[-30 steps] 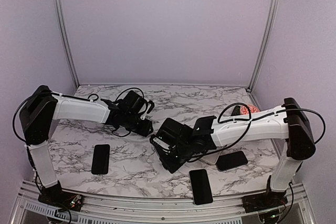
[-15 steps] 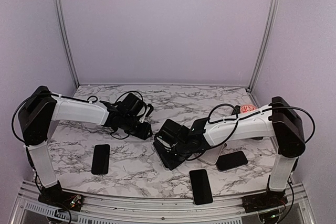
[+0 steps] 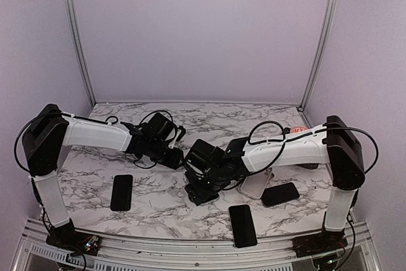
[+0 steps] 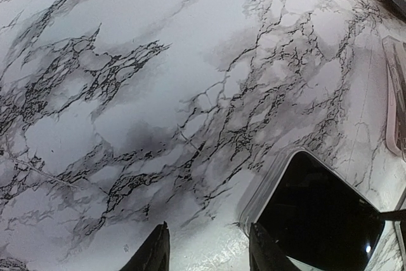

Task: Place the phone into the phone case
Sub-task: Press the phone against the phone case, then pick up the phone from the phone case, then install the phone into the phone case.

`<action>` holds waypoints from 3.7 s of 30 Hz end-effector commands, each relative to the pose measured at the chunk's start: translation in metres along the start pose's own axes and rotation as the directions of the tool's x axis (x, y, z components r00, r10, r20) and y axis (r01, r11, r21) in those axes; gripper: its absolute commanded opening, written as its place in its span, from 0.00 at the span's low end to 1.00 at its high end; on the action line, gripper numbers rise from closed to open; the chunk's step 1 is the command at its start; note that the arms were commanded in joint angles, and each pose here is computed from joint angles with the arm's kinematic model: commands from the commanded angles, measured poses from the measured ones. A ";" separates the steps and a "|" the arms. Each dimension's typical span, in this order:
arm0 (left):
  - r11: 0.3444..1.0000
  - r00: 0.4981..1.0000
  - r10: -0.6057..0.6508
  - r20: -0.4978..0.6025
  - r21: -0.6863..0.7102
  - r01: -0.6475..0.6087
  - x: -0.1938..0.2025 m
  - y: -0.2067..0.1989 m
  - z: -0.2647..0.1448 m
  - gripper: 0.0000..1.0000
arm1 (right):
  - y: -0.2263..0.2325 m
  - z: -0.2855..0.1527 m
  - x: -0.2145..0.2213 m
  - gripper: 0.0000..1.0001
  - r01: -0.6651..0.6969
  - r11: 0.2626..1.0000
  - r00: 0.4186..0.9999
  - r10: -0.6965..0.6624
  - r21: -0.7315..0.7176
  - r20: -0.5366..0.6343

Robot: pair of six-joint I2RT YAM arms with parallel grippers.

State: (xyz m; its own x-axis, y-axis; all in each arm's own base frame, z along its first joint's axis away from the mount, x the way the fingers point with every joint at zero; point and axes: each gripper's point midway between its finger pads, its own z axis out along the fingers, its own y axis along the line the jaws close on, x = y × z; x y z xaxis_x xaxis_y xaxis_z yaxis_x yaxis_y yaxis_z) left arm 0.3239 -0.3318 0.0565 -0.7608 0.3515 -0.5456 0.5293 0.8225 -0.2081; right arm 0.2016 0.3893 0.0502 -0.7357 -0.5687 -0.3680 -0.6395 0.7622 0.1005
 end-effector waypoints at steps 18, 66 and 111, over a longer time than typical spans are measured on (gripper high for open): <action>1.000 1.000 0.000 -0.018 0.012 0.000 0.009 0.001 -0.008 0.53 | -0.037 0.029 -0.045 0.93 -0.091 0.996 0.987 0.093 0.025 -0.131; 0.998 0.999 -0.032 0.025 0.057 0.031 -0.002 -0.001 -0.022 0.54 | -0.041 -0.010 -0.065 0.49 -0.105 0.993 0.991 0.101 0.054 0.084; 0.997 0.997 -0.075 0.029 0.030 0.074 0.003 0.016 -0.020 0.55 | -0.009 -0.006 -0.056 0.24 -0.219 0.975 0.827 0.160 0.046 0.539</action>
State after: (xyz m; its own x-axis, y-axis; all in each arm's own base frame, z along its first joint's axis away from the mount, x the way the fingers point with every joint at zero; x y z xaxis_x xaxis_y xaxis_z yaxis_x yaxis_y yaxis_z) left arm 0.3196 -0.3095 0.0575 -0.7988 0.2915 -0.5262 0.4784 0.8381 -0.2620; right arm 0.2500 0.4010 0.0714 -0.5973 -0.2153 -0.7726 -0.4535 0.8852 0.1040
